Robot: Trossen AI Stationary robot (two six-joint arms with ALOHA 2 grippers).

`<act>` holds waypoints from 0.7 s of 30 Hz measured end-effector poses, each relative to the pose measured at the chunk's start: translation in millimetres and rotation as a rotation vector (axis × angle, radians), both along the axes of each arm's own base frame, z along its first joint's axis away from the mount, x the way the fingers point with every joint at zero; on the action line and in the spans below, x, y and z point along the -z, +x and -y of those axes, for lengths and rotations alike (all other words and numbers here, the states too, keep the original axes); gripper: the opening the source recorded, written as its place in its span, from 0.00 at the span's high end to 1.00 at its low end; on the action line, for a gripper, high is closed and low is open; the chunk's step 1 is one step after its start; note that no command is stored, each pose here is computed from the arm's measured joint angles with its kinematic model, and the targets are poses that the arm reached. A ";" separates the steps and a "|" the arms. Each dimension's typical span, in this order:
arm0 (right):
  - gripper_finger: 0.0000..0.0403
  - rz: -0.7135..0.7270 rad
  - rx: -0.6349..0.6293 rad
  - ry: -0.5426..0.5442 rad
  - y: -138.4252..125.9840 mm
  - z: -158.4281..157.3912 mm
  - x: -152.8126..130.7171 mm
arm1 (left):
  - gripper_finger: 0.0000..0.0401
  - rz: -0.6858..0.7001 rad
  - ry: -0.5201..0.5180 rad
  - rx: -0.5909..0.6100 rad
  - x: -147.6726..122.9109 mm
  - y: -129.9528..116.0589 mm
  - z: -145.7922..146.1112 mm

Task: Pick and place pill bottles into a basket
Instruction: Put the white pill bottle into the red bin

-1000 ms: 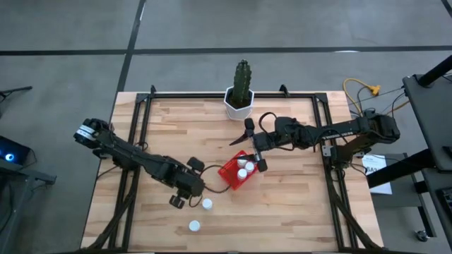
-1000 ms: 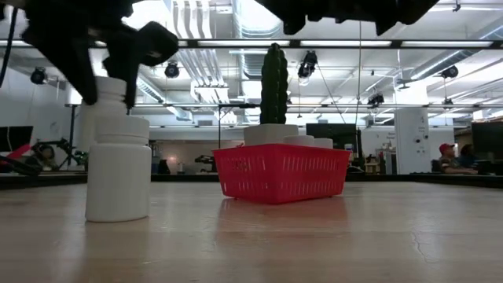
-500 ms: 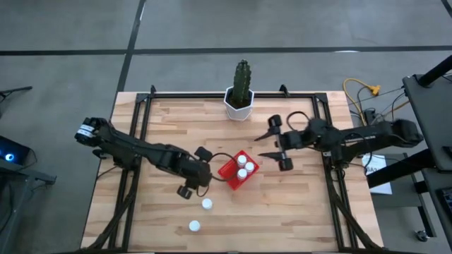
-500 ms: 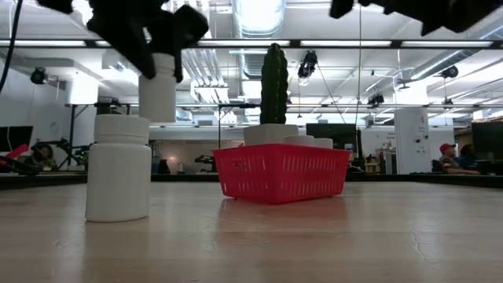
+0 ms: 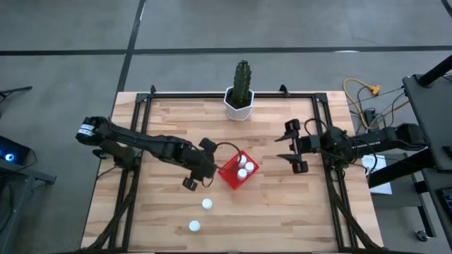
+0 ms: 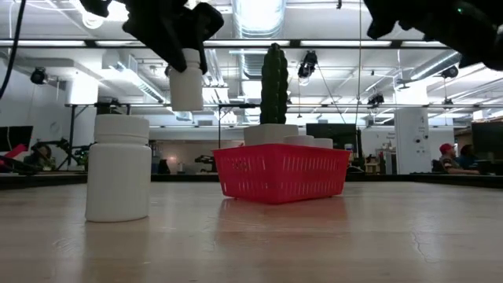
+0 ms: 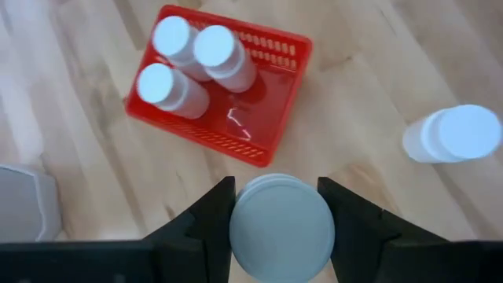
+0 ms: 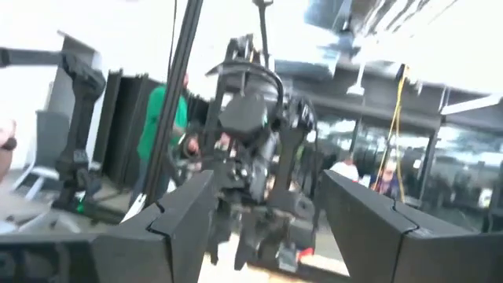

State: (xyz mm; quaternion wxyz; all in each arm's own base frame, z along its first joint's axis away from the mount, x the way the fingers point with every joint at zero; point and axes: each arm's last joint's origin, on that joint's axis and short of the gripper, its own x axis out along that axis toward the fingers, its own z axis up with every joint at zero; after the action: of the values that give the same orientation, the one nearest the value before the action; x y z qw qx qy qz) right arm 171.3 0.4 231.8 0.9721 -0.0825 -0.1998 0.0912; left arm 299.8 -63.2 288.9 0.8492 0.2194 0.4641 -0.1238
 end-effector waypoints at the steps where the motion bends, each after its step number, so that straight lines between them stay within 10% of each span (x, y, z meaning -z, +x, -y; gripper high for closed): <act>1: 0.44 0.017 0.005 0.001 -3.3 0.0 3.5 | 0.65 0.005 0.001 -0.003 -0.3 0.9 -1.9; 21: 0.44 -0.054 0.090 0.001 -34.9 2.1 36.6 | 0.65 0.037 -0.010 0.058 13.9 30.9 -7.5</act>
State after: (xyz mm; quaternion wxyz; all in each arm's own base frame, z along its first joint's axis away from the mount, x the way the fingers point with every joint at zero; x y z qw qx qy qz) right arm 136.3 -1.7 195.2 0.9803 -0.0883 -0.1694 0.0492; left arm 330.7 -55.7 275.0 0.8547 0.2308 0.4412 -0.1466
